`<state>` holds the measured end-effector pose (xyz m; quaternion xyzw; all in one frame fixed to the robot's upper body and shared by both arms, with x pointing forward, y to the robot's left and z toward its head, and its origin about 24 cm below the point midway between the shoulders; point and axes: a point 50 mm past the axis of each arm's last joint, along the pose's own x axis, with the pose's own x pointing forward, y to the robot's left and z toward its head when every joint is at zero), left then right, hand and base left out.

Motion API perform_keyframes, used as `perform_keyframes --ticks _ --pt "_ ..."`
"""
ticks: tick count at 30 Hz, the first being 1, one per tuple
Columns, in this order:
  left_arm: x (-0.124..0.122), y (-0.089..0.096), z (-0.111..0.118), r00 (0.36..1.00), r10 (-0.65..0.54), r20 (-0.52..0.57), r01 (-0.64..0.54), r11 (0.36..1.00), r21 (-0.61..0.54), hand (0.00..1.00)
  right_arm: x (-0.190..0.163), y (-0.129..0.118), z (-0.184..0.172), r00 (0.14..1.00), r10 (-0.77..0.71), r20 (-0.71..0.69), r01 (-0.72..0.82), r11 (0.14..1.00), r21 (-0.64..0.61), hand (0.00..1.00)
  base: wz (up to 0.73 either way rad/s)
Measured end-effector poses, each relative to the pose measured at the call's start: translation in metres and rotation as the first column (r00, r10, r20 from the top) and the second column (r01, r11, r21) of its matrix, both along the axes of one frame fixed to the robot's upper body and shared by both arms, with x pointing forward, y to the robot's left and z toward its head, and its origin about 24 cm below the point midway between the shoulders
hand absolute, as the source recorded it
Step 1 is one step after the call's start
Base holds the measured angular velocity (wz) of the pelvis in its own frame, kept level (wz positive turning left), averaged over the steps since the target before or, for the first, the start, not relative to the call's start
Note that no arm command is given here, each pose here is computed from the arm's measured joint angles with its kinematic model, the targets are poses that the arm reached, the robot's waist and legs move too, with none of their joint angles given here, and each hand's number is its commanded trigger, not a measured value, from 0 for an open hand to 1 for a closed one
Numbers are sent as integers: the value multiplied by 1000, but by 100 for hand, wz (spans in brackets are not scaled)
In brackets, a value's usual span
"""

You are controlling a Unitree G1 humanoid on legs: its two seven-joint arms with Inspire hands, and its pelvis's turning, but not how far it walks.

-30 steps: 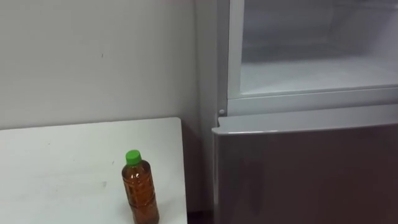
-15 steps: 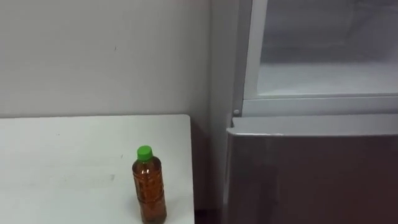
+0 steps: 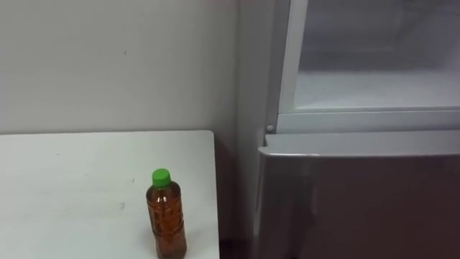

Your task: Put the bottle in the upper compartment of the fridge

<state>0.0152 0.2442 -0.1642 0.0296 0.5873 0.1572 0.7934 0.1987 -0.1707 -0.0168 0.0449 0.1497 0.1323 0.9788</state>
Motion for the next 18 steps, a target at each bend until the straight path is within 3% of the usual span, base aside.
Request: perform_keyframes --ticks 8,18 --pt "-24 2 -3 989 -27 -146 27 1000 -1 0 5 2 14 998 27 53 -26 999 -21 0 -1" --pt "-19 -3 -4 960 -207 -186 210 978 -4 0 6 4 26 994 71 87 -68 997 -39 0 -3"
